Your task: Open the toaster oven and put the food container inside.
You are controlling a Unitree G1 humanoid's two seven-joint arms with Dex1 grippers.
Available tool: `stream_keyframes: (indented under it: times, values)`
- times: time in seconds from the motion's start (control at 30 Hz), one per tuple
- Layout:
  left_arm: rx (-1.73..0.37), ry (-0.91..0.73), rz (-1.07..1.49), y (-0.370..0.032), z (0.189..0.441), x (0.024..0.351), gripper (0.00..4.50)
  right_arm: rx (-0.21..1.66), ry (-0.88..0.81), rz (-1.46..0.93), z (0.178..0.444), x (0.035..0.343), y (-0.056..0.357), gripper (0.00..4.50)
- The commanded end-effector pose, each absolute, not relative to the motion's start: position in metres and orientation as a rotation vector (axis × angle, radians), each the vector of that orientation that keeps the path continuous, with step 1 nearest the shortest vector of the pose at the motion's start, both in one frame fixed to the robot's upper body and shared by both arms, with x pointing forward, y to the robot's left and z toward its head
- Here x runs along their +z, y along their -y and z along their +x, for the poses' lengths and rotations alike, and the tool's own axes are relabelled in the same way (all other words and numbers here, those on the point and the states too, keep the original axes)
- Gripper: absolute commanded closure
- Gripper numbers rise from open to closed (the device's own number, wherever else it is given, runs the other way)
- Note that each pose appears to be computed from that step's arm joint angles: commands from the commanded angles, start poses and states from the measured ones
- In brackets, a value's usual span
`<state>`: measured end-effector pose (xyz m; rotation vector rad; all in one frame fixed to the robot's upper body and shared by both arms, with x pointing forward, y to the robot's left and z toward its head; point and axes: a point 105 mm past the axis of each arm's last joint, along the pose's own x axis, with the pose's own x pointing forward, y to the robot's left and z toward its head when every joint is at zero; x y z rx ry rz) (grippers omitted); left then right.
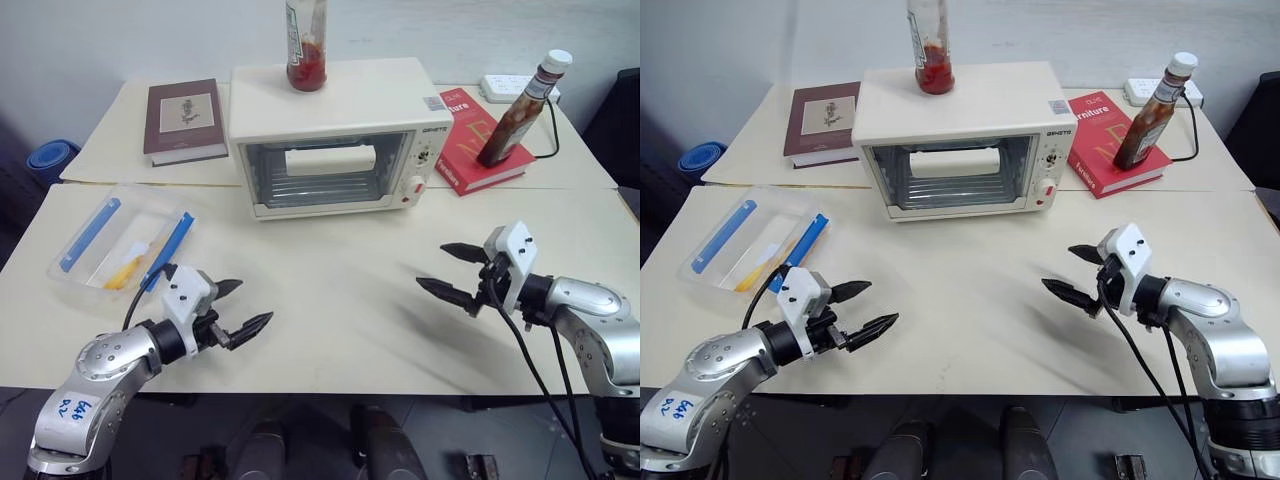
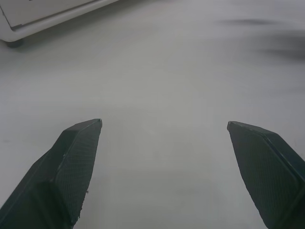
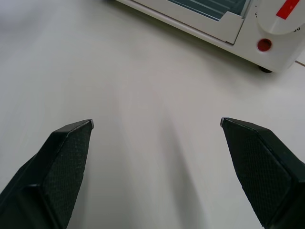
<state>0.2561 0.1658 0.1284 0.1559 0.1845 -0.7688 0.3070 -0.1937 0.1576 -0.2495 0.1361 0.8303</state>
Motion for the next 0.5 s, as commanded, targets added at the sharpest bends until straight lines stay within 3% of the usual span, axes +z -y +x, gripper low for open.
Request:
stream_keyframes:
  times: [0.03,0.4,0.5]
  values:
    - [-0.775,-0.131,0.165,-0.1626,0.2557,0.1393,0.0,0.845,-0.087,-0.271,0.3084,0.1701,0.1903,0.01]
    - [-0.761,-0.133,0.15,-0.1654,0.2563,0.1401,0.0,0.863,-0.082,-0.276,0.3115,0.1702,0.1869,0.01]
    - [-0.834,-0.131,0.099,-0.1569,0.2468,0.1453,0.0,0.876,-0.081,-0.247,0.3136,0.172,0.1838,0.01]
